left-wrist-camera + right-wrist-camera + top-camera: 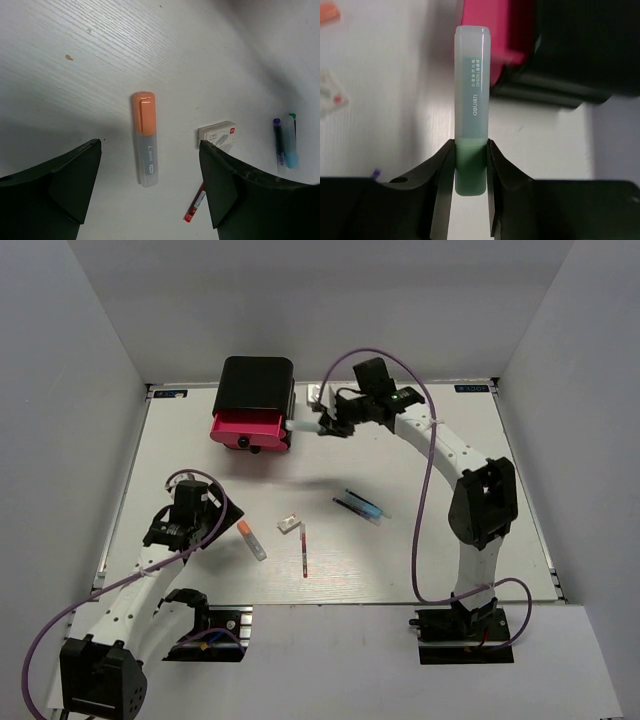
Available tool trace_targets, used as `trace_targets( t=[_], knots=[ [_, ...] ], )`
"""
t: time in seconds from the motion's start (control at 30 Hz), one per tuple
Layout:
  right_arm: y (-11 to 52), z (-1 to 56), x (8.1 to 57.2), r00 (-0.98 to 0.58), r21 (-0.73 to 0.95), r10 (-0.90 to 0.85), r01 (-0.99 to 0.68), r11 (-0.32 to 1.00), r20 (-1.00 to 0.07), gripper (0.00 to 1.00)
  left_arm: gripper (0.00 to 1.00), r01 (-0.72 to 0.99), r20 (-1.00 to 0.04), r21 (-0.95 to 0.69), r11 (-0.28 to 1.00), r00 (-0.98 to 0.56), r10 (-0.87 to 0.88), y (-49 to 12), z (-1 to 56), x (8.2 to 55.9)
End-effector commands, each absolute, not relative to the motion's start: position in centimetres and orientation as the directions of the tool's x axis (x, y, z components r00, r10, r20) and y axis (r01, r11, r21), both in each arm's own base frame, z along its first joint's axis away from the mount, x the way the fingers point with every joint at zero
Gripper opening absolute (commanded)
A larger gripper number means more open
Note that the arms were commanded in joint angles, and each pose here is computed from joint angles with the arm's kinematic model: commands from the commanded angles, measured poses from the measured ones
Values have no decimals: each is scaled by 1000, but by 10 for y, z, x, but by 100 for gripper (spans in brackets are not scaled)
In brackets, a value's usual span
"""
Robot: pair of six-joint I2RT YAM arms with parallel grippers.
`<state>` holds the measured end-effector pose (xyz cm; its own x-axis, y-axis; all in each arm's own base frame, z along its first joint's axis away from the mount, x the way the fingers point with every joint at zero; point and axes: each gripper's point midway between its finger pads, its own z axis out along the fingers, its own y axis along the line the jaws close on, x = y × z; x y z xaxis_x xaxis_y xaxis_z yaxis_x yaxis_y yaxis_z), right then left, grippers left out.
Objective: Sort the stationery into containers
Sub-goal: Pick up the stationery from the center of the board, then place the stationery in the drawer.
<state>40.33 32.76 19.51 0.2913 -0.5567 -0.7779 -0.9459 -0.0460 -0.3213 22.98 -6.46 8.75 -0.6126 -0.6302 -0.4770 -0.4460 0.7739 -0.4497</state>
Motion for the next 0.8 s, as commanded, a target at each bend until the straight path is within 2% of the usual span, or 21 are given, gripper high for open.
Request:
trace_targets(
  t=[0.0, 0.13, 0.5, 0.77],
  knots=[
    [374, 276, 403, 343, -393, -396, -918, 52, -852, 0, 89, -466, -452, -466, 752, -605, -655, -68, 82, 229],
    [407, 304, 408, 395, -447, -319, -888, 108, -862, 0, 90, -466, -443, -477, 745, -605, -662, -70, 75, 228],
    [481, 336, 410, 456, -473, -123, -854, 219, -881, 0, 90, -470, -431, -483, 739, -607, -668, -71, 69, 223],
    [504, 299, 423, 419, -435, -119, -867, 243, -900, 3, 93, -458, -413, -509, 729, -612, -674, -76, 70, 222]
  ],
)
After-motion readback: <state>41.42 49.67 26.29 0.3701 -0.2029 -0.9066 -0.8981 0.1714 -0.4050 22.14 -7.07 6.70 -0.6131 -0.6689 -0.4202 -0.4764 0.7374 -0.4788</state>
